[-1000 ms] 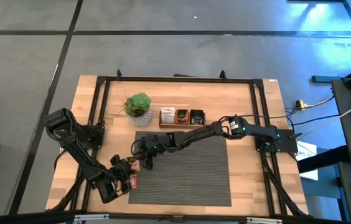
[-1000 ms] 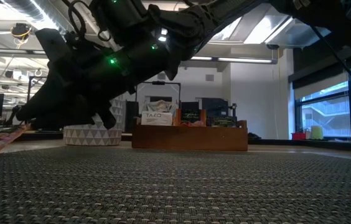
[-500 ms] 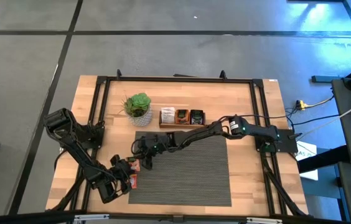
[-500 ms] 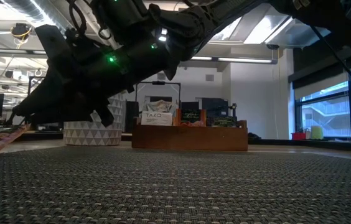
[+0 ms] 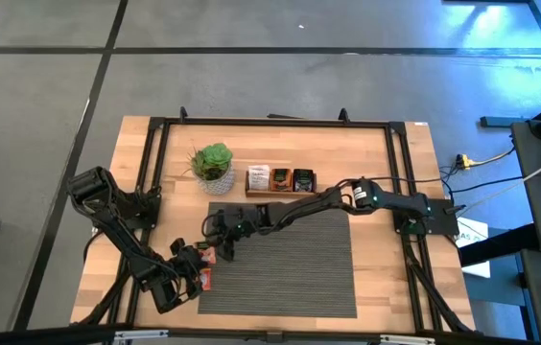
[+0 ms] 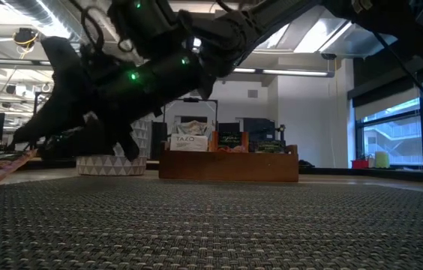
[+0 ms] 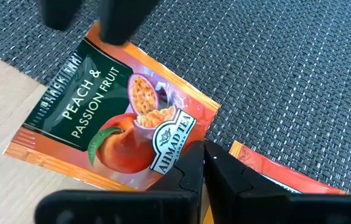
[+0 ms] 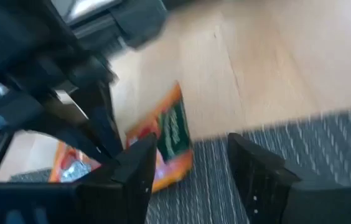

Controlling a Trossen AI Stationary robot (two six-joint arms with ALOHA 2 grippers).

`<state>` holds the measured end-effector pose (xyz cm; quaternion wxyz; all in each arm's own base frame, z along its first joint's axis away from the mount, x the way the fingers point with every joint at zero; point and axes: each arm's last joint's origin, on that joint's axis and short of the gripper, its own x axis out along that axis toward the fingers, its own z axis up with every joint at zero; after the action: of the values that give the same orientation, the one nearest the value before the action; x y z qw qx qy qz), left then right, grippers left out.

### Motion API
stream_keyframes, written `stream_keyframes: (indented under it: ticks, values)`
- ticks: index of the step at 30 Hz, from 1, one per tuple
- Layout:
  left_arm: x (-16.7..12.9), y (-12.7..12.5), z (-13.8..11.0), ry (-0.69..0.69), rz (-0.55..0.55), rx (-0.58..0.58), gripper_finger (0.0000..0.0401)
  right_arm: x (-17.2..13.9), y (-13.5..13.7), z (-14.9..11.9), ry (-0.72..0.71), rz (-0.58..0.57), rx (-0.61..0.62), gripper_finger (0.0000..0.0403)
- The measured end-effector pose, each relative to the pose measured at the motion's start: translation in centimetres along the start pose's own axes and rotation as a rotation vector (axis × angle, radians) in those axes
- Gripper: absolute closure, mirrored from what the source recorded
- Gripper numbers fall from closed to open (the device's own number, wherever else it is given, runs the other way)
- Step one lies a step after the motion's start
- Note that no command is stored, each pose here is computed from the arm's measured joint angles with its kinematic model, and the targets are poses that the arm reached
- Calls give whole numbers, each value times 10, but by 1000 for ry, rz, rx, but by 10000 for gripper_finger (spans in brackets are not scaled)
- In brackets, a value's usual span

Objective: Pick & Place Tea
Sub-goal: Put the orange tea bag into the middle section of the wooden organizer

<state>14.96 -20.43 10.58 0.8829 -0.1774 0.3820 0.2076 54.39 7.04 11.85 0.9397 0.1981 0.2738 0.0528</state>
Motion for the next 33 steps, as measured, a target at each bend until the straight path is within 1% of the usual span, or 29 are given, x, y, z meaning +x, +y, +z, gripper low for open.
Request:
stream_keyframes:
  ticks: [4,5,7,10,14,21,25,29,33]
  values:
    - [1,0,0,-3,3,2,392,8,-6,-11,17,11,40,183]
    - [1,0,-1,-4,4,3,392,9,-6,-13,28,34,44,182]
    - [2,0,-2,-9,8,7,391,11,-6,-12,14,77,40,182]
    - [3,0,-3,-16,11,12,389,11,-5,-11,9,92,41,194]
    - [3,0,-3,-19,9,11,389,11,-5,-10,-6,101,39,234]
    - [4,0,-3,-17,9,10,392,11,-5,-8,-22,107,26,338]
    - [4,0,-3,-15,9,8,388,11,-5,-9,-13,116,-21,390]
    - [1,0,-4,-19,0,11,390,11,-5,-9,-12,123,-40,395]
    - [-7,-1,-5,-13,-38,2,392,10,-5,-7,-12,128,-67,398]
